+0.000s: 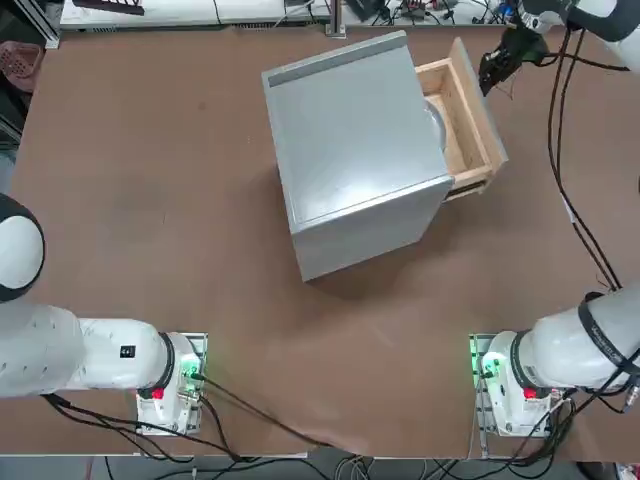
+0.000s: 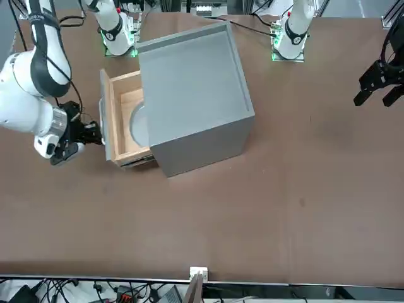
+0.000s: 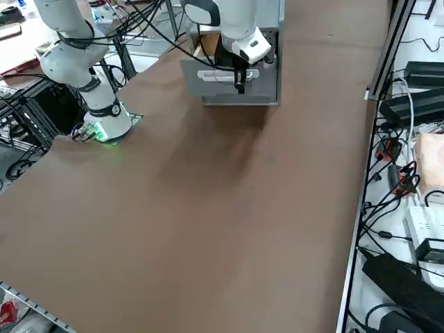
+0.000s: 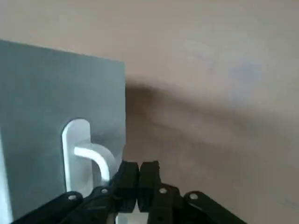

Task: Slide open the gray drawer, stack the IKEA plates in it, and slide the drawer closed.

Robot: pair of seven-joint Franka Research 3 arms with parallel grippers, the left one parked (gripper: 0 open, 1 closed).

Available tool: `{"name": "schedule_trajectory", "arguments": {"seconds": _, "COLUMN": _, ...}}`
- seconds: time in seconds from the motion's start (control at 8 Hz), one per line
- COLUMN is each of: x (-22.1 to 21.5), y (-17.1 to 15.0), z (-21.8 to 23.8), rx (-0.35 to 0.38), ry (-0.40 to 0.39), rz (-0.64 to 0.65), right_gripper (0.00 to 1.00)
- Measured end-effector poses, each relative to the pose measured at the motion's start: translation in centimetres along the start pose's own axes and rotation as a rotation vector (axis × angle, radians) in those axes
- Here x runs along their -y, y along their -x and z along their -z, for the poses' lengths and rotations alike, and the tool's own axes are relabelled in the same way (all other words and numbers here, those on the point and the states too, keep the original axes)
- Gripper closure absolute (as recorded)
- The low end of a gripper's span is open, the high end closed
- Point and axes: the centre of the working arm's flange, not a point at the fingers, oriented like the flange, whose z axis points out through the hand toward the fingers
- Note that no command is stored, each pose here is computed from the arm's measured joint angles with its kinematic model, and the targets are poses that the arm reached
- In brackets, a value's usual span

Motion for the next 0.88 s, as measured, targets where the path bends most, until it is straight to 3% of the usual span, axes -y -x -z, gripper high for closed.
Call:
{"name": "schedule_trajectory", "arguments": {"seconds": 0.5, "x": 9.3, "y": -0.9, "z": -3.0, "rx": 0.039, "ry": 0.012, "rz": -0.057, "right_gripper": 1.00}}
{"name": "schedule_trajectory", "arguments": {"seconds": 0.88, "x": 13.8, "y": -1.0, "z": -4.4, "rx": 0.038, "ry": 0.023, "rz": -0.082, "right_gripper": 1.00}}
